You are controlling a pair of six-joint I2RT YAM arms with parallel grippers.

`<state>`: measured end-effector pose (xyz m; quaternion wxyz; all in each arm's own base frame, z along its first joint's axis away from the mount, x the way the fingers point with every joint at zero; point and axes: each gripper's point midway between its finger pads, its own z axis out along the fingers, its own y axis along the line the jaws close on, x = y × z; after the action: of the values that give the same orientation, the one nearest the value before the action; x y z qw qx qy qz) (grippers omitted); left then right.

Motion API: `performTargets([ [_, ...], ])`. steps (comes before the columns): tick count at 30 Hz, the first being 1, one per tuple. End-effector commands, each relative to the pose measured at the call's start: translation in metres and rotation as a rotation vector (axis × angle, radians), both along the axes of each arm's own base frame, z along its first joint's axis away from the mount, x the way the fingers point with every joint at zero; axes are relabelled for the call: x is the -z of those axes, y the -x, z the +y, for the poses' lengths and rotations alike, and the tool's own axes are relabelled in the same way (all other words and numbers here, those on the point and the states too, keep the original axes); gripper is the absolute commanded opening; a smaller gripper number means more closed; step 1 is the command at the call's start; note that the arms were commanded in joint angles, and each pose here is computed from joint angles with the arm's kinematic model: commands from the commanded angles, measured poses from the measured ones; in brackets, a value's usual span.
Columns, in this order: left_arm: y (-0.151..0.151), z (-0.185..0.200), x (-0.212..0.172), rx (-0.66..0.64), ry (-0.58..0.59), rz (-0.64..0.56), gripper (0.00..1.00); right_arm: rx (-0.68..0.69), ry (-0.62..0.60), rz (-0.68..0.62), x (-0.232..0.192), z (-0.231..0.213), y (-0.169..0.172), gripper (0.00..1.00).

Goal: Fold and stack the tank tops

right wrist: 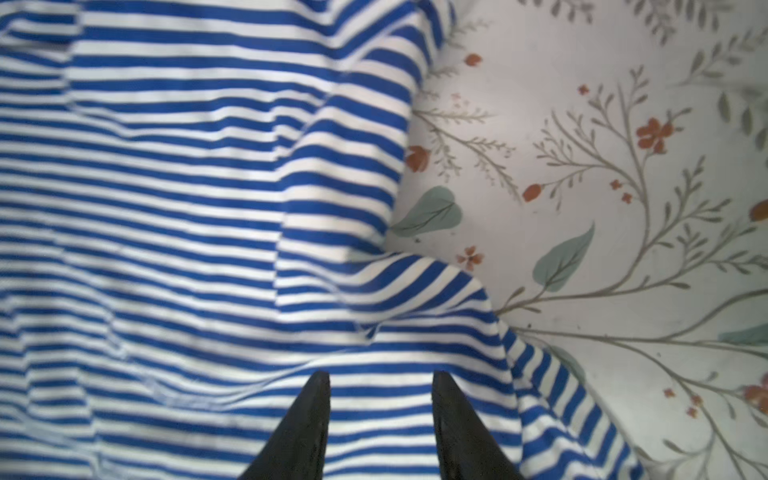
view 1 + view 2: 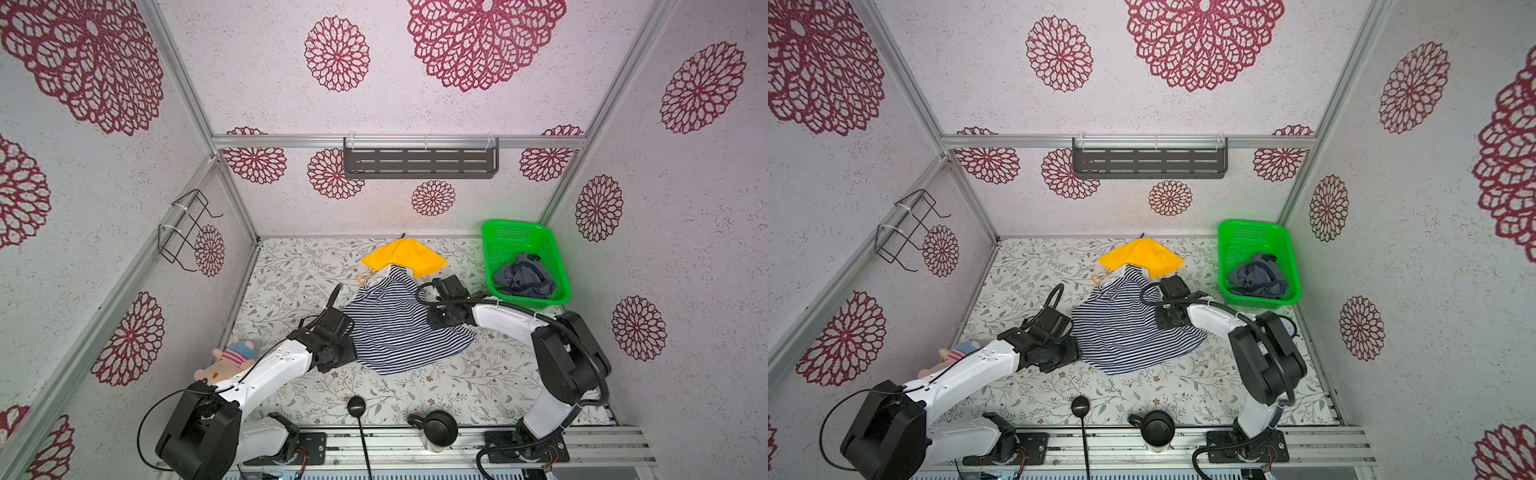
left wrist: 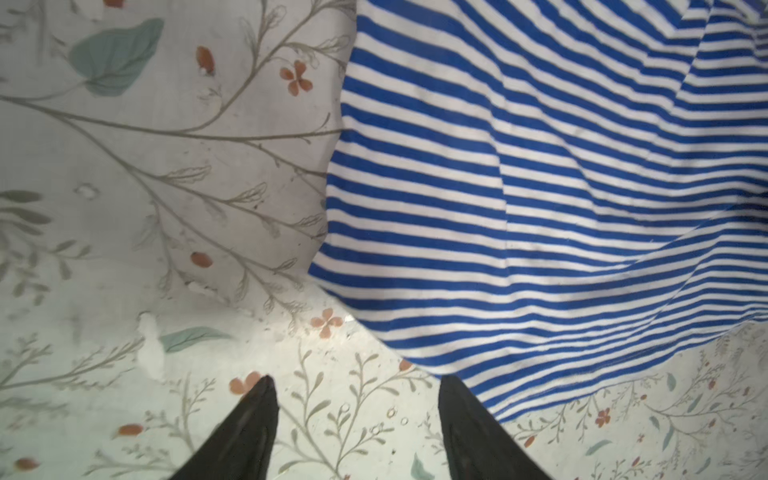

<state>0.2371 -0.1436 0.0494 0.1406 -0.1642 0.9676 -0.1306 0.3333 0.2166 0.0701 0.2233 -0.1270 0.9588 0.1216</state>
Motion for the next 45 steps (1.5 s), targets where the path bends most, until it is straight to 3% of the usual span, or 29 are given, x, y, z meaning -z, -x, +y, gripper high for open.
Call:
performTargets([
  [1, -0.024, -0.023, 0.0, -0.033, 0.058, -0.038, 0.66, -0.014, 0.022, 0.008, -0.009, -0.014, 0.019, 0.45],
  [3, -0.028, -0.028, 0.006, -0.025, 0.054, -0.031, 0.62, 0.004, 0.016, 0.005, -0.011, -0.018, 0.024, 0.45],
  [8, -0.025, -0.026, 0.018, -0.007, -0.008, 0.043, 0.39, 0.036, 0.001, -0.036, -0.029, -0.024, 0.024, 0.45],
  [14, -0.022, -0.021, 0.019, 0.007, -0.049, 0.065, 0.0, 0.048, -0.003, -0.084, -0.048, -0.03, 0.016, 0.44],
  [27, -0.021, -0.018, -0.024, 0.052, -0.133, 0.039, 0.0, 0.067, -0.006, -0.088, -0.047, -0.04, 0.015, 0.37],
  [33, -0.074, -0.034, -0.066, 0.176, -0.205, -0.041, 0.0, 0.063, -0.006, -0.077, -0.044, -0.04, 0.017, 0.36],
  [42, -0.149, -0.064, 0.003, 0.409, -0.256, 0.119, 0.0, 0.096, -0.013, -0.077, -0.047, -0.051, 0.024, 0.35],
  [43, -0.156, -0.065, 0.006, 0.422, -0.268, 0.124, 0.03, 0.097, -0.018, -0.076, -0.047, -0.051, 0.024, 0.35],
  [44, -0.163, -0.065, 0.007, 0.432, -0.279, 0.117, 0.34, 0.098, -0.021, -0.074, -0.047, -0.05, 0.024, 0.35],
  [45, -0.169, -0.066, 0.005, 0.443, -0.294, 0.098, 0.74, 0.098, -0.028, -0.074, -0.048, -0.049, 0.024, 0.35],
])
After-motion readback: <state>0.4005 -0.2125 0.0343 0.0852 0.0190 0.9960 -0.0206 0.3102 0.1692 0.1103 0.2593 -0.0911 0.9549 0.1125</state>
